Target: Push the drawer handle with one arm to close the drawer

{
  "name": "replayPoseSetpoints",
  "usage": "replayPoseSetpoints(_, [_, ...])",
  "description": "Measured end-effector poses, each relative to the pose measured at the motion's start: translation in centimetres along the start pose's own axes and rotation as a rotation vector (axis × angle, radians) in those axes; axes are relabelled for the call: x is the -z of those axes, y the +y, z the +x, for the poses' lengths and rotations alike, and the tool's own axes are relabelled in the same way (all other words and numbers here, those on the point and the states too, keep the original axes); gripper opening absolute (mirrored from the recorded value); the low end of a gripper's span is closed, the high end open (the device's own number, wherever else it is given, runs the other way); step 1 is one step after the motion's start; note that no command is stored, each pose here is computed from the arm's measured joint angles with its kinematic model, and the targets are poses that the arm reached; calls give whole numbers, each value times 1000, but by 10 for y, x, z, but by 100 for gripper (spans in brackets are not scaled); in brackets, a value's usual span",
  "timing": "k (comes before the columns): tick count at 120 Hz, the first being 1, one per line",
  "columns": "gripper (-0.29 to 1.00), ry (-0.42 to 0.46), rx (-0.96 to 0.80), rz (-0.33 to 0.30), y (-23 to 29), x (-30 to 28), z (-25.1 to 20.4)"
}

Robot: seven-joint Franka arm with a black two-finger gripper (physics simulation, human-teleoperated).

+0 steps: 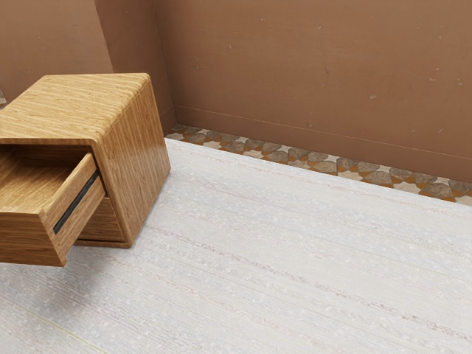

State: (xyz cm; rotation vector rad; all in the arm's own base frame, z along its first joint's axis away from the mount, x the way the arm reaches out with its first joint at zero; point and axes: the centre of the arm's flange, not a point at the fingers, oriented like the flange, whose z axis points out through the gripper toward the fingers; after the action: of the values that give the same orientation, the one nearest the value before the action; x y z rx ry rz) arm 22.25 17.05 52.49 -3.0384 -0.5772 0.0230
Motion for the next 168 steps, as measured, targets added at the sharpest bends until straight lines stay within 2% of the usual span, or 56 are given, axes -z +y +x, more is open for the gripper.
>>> replayPoseSetpoints(30, [1,32,5,21,4,-3,21])
replayPoseSetpoints(57, [-1,60,23,19,2,-9,51])
replayPoseSetpoints(137, [0,182,6,5,28,10,200])
replayPoseSetpoints(156, [2,202,-15,-27,31,13,203])
replayPoseSetpoints(168, [8,219,-39,-98,28,13,149])
